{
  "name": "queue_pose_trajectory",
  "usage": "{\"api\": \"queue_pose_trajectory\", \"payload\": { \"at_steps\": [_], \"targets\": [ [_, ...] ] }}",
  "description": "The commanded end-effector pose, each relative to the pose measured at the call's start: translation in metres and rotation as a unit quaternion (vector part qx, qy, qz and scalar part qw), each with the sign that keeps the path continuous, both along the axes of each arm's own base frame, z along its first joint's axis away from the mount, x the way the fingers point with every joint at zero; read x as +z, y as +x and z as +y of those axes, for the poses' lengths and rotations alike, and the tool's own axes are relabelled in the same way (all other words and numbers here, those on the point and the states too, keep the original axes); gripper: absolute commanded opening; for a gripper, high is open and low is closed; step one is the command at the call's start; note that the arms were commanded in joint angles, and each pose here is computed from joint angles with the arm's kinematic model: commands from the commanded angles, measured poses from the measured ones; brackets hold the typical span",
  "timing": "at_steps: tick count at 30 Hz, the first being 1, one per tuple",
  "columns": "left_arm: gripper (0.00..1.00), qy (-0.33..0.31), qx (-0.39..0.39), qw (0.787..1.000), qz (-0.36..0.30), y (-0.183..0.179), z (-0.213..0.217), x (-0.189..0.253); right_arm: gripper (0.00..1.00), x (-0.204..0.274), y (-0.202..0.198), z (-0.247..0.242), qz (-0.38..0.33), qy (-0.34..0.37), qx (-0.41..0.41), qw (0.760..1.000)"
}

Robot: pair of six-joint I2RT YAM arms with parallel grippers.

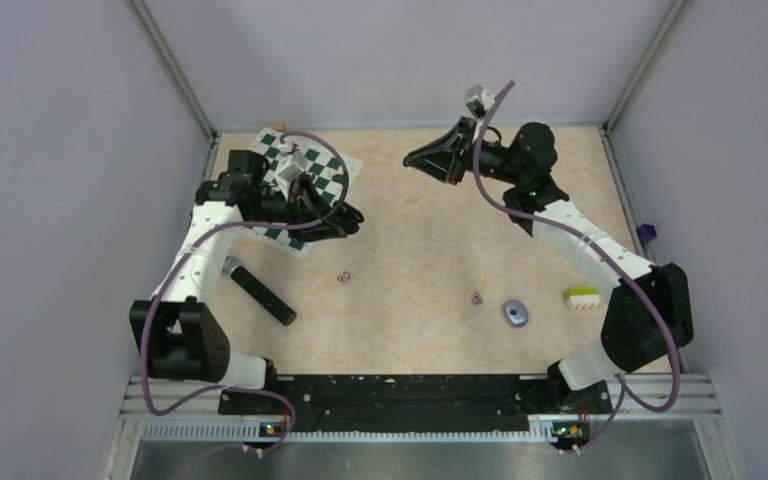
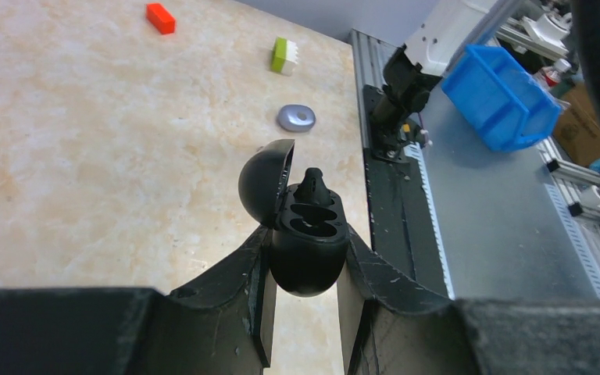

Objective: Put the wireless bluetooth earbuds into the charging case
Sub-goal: Place the left earbud at the center of the board.

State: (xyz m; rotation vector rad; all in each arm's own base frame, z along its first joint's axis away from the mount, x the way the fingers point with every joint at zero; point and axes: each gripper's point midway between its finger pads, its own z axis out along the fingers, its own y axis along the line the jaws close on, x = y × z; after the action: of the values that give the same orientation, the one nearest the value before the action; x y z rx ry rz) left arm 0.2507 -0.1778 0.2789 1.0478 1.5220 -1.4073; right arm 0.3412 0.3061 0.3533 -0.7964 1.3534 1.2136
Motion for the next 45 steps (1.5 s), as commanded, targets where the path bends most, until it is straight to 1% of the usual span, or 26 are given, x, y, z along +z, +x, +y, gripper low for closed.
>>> {"api": "queue_pose_trajectory", "payload": {
  "at_steps": [1, 3, 5, 6, 8, 14, 20, 23, 25, 27, 28, 29, 30, 33, 37, 41, 45],
  "targets": [
    [0.0, -0.001, -0.044, 0.999, 0.002, -0.01, -0.018, 0.01, 0.07, 0.036, -0.036, -0.004, -0.013, 0.06, 0.062, 0.996],
    [0.0, -0.004, -0.06, 0.998, 0.008, -0.013, -0.024, 0.01, 0.07, 0.037, -0.044, -0.005, -0.018, 0.069, 0.071, 0.995],
    [0.0, -0.014, -0.071, 0.997, -0.01, -0.014, -0.027, 0.014, 0.08, 0.031, -0.041, -0.005, -0.019, 0.058, 0.064, 0.996],
    [0.0, -0.018, -0.073, 0.997, -0.014, -0.015, -0.028, 0.017, 0.08, 0.026, -0.039, -0.005, -0.022, 0.048, 0.059, 0.997],
    [0.0, -0.021, -0.073, 0.997, 0.001, -0.011, -0.028, 0.02, 0.08, 0.011, -0.033, -0.006, -0.02, 0.024, 0.043, 0.999],
    [0.0, -0.013, -0.075, 0.997, -0.014, -0.01, -0.028, 0.02, 0.09, -0.047, -0.01, -0.015, -0.03, -0.054, -0.02, 0.998],
    [0.0, 0.045, -0.08, 0.994, -0.052, -0.018, -0.024, 0.021, 0.09, -0.113, 0.013, -0.024, -0.036, -0.14, -0.058, 0.988],
    [0.0, 0.085, -0.041, 0.991, -0.094, 0.0, -0.026, 0.018, 0.09, -0.145, 0.025, -0.03, -0.024, -0.175, -0.084, 0.981],
    [0.0, 0.123, 0.032, 0.983, -0.133, 0.018, -0.029, 0.015, 0.09, -0.173, 0.038, -0.038, -0.003, -0.213, -0.112, 0.971],
    [0.0, 0.124, 0.09, 0.97, -0.187, 0.027, -0.03, 0.02, 0.09, -0.196, 0.048, -0.047, 0.021, -0.249, -0.138, 0.958],
    [0.0, 0.12, 0.103, 0.968, -0.195, 0.026, -0.03, 0.021, 0.09, -0.208, 0.051, -0.052, 0.032, -0.267, -0.154, 0.951],
    [0.0, 0.118, 0.105, 0.969, -0.189, 0.024, -0.031, 0.023, 0.08, -0.22, 0.057, -0.06, 0.044, -0.287, -0.175, 0.941],
    [0.0, 0.12, 0.101, 0.971, -0.178, 0.023, -0.031, 0.021, 0.09, -0.232, 0.057, -0.064, 0.054, -0.303, -0.182, 0.934],
    [0.0, 0.119, 0.095, 0.976, -0.156, 0.019, -0.033, 0.012, 0.09, -0.27, 0.056, -0.083, 0.097, -0.361, -0.21, 0.904],
    [0.0, 0.104, 0.101, 0.976, -0.16, 0.013, -0.033, 0.007, 0.11, -0.305, 0.052, -0.106, 0.14, -0.421, -0.236, 0.865],
    [0.0, 0.088, 0.099, 0.978, -0.158, 0.007, -0.035, 0.007, 0.12, -0.312, 0.051, -0.108, 0.154, -0.437, -0.242, 0.853],
    [0.0, 0.085, 0.098, 0.979, -0.157, 0.004, -0.035, 0.006, 0.15, -0.319, 0.047, -0.098, 0.17, -0.457, -0.229, 0.843]
  ]
}}
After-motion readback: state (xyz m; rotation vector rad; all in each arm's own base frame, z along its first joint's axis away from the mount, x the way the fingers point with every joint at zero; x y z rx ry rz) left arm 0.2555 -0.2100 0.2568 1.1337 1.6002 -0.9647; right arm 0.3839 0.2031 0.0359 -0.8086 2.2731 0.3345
